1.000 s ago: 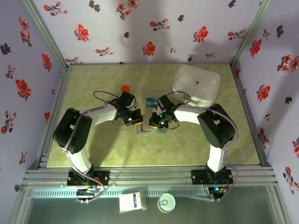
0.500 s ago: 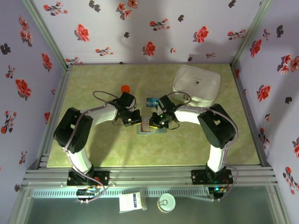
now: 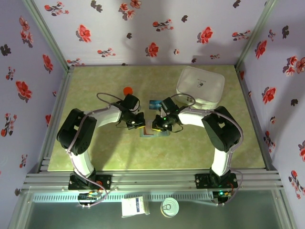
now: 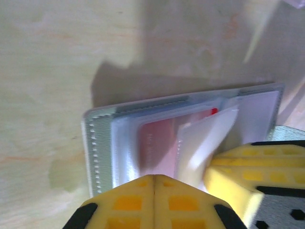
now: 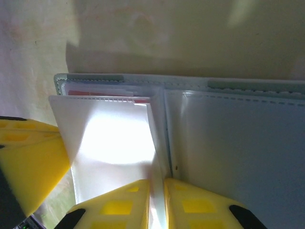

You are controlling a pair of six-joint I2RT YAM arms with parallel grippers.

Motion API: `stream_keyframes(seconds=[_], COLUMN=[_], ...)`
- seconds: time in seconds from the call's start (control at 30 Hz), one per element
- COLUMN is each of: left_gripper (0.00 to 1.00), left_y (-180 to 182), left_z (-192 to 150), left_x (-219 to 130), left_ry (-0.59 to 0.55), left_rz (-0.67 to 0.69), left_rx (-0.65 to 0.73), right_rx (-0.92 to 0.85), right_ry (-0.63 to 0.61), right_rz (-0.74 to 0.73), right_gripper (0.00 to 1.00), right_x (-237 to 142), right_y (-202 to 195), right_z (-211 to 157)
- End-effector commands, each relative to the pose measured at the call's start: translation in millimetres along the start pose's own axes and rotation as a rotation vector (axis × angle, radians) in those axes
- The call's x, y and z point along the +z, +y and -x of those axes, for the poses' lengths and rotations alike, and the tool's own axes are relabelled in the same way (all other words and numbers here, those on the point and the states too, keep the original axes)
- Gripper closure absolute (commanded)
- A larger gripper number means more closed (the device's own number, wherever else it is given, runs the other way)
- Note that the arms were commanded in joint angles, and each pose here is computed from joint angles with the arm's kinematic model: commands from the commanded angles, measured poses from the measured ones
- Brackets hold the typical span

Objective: Take the credit cards out of the card holder

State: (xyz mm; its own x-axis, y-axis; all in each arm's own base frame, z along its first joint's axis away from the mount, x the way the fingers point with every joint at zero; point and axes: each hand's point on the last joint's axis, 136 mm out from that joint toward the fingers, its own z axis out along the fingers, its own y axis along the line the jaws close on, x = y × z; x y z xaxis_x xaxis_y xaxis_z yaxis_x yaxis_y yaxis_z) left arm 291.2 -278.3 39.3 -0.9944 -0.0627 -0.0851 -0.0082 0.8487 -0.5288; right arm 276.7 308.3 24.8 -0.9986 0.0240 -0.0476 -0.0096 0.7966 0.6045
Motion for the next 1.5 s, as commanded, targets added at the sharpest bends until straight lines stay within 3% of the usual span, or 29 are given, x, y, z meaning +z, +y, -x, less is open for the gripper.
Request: stream_keyframes(seconds=[0.0,0.27,0.53,0.87,1.2,1.47], left_gripper=[0.96,0.96,0.96,0.94,0.87,0.87], left_y=[-18.2,-30.5,-41.7,-69.2,-86.9,-76.1], left_z=[-0.4,2.5,3.3,-1.6,-8.0,-5.5], left_x=[-4.5,-6.5,-8.1,17.8,40.1,19.1], left_ry=[0.015,0.01,0.003,0.061,0.101,0.054], left_rz=[-0.038,-0.055,-0.074,-0.09,-0.111,-0.094], left_rx=[0.016,0.031,0.04,0.086,0.106,0.11], right_rx=[0.036,0.015,-0.014,-0.008,0.002,0.02], right_ry=[0.012,-0.03,-0.127,-0.26,-0.264,-0.225], right_rz=[-0.031,-0.035,-0.116,-0.147,-0.123,-0.059], right_gripper=[0.82,0.74,0.71,0.69,0.69,0.7], right_x=[-2.7,-19.2,-64.5,-117.6,-123.7,-108.4], right_y=[-12.1,-4.7,-11.1,-18.9,-17.4,-9.5], right_z=[-6.1,-1.0,6.9,11.4,5.7,5.7])
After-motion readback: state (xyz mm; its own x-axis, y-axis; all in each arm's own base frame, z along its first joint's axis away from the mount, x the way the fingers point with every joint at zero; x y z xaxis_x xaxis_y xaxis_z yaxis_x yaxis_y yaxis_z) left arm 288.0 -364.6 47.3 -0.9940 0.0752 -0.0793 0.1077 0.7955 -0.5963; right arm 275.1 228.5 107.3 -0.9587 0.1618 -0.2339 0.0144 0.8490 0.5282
